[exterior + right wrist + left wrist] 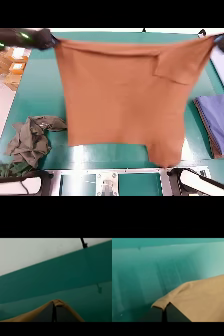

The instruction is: Fold the shirts.

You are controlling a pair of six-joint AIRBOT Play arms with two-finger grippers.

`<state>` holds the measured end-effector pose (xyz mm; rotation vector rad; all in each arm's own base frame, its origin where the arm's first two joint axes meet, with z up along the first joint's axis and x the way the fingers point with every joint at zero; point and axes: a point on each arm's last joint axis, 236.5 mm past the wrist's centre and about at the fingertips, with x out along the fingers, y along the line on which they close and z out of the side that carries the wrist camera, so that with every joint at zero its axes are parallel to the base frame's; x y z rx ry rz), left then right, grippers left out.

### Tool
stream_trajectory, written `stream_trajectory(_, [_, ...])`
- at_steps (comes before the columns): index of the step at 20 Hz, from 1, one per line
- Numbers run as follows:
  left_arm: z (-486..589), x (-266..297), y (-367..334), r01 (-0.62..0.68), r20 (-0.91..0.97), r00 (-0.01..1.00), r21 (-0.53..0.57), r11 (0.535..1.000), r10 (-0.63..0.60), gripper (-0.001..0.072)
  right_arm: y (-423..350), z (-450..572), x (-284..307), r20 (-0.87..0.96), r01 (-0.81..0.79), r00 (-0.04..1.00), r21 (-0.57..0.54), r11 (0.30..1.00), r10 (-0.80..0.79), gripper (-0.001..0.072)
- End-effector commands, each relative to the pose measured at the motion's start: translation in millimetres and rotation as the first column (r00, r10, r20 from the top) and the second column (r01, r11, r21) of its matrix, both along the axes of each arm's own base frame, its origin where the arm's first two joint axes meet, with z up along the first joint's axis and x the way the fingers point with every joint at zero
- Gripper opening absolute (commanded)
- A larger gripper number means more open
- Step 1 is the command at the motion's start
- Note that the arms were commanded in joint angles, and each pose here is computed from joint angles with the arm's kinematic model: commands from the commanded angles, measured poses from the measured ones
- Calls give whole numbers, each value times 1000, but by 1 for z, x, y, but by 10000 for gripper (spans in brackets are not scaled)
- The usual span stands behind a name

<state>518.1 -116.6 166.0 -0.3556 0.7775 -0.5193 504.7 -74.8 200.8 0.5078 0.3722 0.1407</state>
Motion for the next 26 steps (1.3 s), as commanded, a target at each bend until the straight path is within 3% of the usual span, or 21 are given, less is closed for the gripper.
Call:
stream_trajectory(1, [-114, 44, -6, -57, -180, 983, -101, 993, 38, 27, -7, -127, 45, -211, 34, 977, 119, 992, -8, 20])
stream_trajectory(3, [-142, 60, -8, -94, -196, 979, -149, 984, 64, 27, -12, -160, 60, -270, 60, 963, 177, 982, -10, 19])
stream_trajectory(7, [-161, 65, -5, -115, -216, 973, -147, 982, 82, 27, -16, -186, 70, -334, 43, 942, 248, 968, 44, 19])
stream_trajectory(11, [-185, 29, -6, -23, -343, 939, -73, 997, -4, 27, -43, -211, 21, -501, 24, 861, 214, 976, 88, 18])
stream_trajectory(15, [-212, -9, 7, -5, -521, 854, 28, 1000, 19, 27, -49, -253, -33, -670, -25, 731, 166, 986, 131, 18])
stream_trajectory(22, [-224, -10, -23, 28, -505, 863, 83, 996, 18, 27, -36, -279, -47, -705, -13, 695, 184, 983, 141, 19])
stream_trajectory(26, [-229, -29, -21, 40, -581, 814, 92, 995, 21, 27, -33, -279, -47, -708, -9, 691, 192, 981, 145, 19])
